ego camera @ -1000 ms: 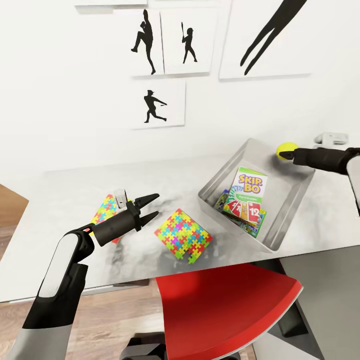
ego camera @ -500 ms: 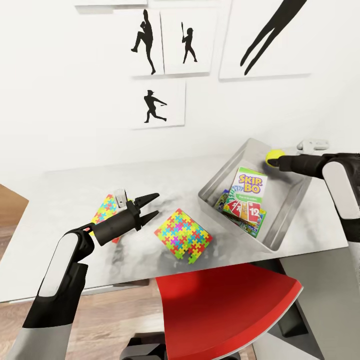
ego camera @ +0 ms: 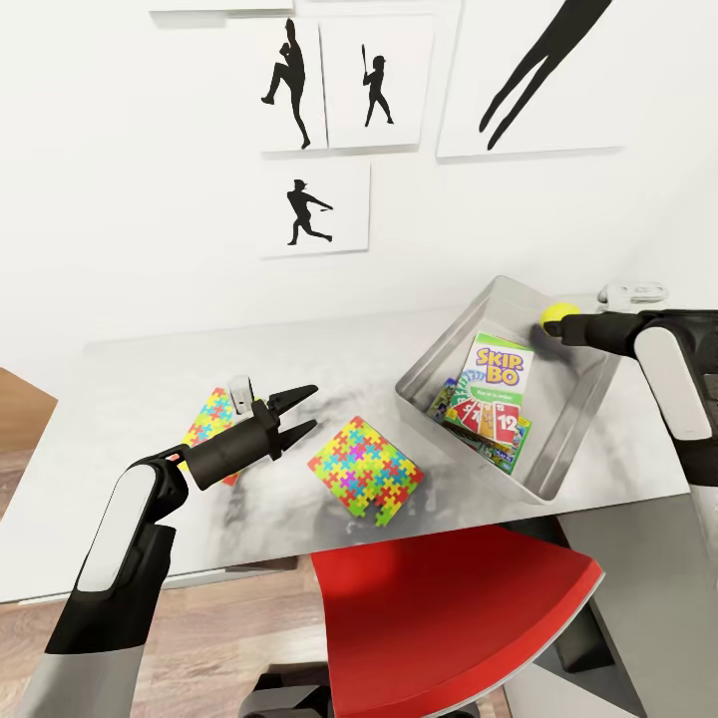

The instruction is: Put all the toys in the child's room - the three board games (two on the bed and one on the table), the two jigsaw puzzles on the table, and the tennis ball on the table - inside the toy box on the table in the child's room.

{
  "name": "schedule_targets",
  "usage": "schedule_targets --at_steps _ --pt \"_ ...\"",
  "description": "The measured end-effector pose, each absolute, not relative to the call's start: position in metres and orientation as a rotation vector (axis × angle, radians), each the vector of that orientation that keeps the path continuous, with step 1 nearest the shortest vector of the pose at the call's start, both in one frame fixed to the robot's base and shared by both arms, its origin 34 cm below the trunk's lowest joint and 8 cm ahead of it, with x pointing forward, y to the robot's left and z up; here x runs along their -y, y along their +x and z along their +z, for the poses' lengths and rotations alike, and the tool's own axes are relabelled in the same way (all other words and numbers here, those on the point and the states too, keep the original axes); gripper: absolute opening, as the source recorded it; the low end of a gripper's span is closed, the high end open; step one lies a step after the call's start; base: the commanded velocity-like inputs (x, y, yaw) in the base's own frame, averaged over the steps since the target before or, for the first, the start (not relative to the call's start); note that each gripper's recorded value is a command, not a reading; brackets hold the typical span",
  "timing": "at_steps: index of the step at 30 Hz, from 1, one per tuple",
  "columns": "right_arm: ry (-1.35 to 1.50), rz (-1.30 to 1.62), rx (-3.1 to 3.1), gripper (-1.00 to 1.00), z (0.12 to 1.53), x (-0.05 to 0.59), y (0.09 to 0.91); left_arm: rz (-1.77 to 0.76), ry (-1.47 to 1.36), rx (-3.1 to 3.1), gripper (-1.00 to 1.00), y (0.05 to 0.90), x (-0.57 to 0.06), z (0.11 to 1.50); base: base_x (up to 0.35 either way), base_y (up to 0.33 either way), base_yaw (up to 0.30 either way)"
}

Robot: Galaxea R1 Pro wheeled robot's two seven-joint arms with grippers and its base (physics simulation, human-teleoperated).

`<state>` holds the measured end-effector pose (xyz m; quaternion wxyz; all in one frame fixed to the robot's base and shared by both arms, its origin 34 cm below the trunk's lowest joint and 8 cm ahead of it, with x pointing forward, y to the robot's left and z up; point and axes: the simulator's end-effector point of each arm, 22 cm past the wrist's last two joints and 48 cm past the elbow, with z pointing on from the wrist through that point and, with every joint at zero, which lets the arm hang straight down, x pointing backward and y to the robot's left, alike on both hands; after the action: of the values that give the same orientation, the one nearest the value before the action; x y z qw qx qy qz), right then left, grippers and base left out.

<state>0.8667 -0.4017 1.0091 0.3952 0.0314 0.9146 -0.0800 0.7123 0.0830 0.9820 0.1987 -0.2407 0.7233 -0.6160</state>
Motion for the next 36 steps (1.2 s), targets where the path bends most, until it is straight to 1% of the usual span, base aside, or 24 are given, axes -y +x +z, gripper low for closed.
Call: schedule_targets --at_steps 6,17,25,36 --pt "0.08 -0.286 -2.308 -1.0 1.012 0.414 0.866 -1.723 -0.673 -2.023 1.0 0.712 -0.083 0.982 0.0 0.0 0.0" --pt "0.076 -0.318 -2.302 -1.0 1.012 0.416 0.866 -1.723 -0.673 -2.023 1.0 0.712 -0.083 0.982 0.0 0.0 0.0" --pt "0.02 -0.314 -2.32 -1.0 1.002 0.397 0.865 -1.723 -0.673 -2.023 1.0 0.712 -0.083 0.982 0.0 0.0 0.0" --pt "-0.014 -0.317 -2.353 -1.0 0.984 0.39 0.856 -1.723 -0.673 -2.023 1.0 0.712 -0.083 0.982 0.0 0.0 0.0"
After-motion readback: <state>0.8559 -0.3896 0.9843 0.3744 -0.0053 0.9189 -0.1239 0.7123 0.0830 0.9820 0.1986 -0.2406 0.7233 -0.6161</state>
